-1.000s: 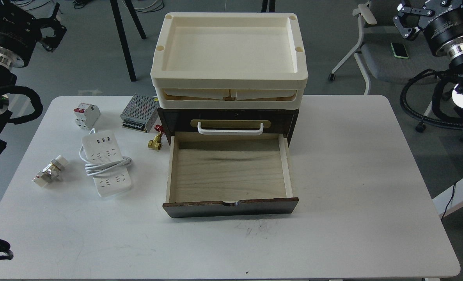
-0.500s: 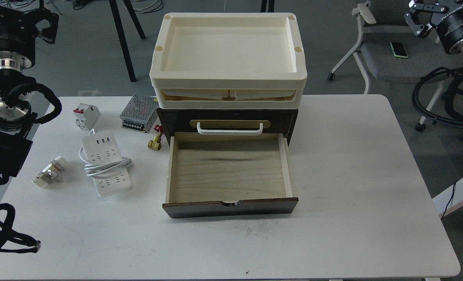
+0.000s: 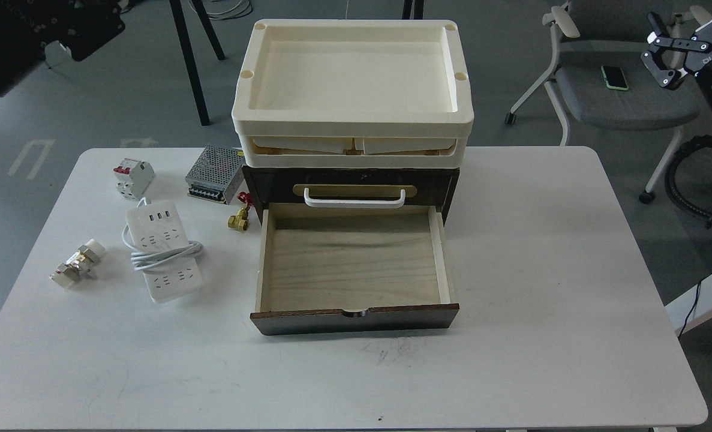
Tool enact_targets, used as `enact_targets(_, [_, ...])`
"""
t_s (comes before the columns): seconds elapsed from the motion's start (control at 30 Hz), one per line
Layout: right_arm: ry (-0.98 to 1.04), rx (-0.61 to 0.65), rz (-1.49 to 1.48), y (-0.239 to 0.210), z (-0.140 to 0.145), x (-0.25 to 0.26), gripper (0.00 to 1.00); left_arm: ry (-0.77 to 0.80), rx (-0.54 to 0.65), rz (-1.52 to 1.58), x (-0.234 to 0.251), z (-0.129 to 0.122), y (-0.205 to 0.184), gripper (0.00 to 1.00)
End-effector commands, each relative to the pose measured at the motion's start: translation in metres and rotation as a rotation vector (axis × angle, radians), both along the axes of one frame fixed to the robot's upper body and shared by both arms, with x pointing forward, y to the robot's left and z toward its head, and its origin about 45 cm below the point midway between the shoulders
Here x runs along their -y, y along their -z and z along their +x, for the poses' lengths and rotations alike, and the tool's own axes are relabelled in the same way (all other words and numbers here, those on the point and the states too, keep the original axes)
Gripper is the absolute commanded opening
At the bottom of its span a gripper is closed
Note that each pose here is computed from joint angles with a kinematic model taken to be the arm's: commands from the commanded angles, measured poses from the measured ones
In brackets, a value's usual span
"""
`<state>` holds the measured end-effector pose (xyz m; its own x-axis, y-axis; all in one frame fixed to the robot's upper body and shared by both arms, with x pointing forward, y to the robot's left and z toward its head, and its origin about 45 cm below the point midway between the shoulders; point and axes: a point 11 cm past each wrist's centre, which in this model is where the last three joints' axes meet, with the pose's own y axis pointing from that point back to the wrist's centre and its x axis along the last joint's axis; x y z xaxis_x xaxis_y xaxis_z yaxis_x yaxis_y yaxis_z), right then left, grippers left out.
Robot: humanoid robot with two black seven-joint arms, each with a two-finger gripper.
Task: Put charging cable into cabinet
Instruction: 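Reach the left gripper down to the white power strip with coiled cable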
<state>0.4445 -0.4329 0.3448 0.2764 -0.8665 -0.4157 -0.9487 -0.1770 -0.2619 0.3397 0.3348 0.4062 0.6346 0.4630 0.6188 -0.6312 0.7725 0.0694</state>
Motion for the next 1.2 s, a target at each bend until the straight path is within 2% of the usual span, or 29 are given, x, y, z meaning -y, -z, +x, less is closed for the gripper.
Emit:
enact_targets(0.0, [0.016,0.004,0.018,0.001,-0.006,0.008,1.00,0.059,0.015,0.583,-0.023,-0.015,0.065,1.00])
enact_targets(0.07, [0.032,0.003,0.020,0.001,-0.010,0.016,1.00,0.091,-0.023,0.758,-0.041,-0.023,0.099,1.00])
enact_targets(0.17, [0.053,-0.010,0.012,0.005,-0.017,0.027,1.00,0.118,-0.007,0.881,-0.058,-0.031,0.135,0.98])
enact_targets(0.23, [0.064,-0.018,0.010,0.007,-0.021,0.033,1.00,0.111,0.005,0.969,-0.075,-0.031,0.150,0.97])
enact_targets(0.33, [0.082,-0.013,0.006,0.003,-0.024,0.041,1.00,0.133,0.032,1.013,-0.072,-0.019,0.178,0.96])
enact_targets(0.47, [0.089,-0.011,0.003,0.000,-0.026,0.045,1.00,0.144,0.035,1.064,-0.069,-0.005,0.203,0.96])
enact_targets(0.9, [0.092,-0.018,0.002,0.004,-0.026,0.045,1.00,0.149,0.022,1.126,-0.063,0.008,0.266,0.91])
enact_targets(1.07, [0.094,-0.018,0.001,0.004,-0.026,0.046,1.00,0.182,0.012,1.143,-0.062,0.001,0.282,0.82])
enact_targets(1.17, [0.094,-0.018,0.001,0.004,-0.026,0.046,1.00,0.185,0.004,1.147,-0.061,0.001,0.292,0.70])
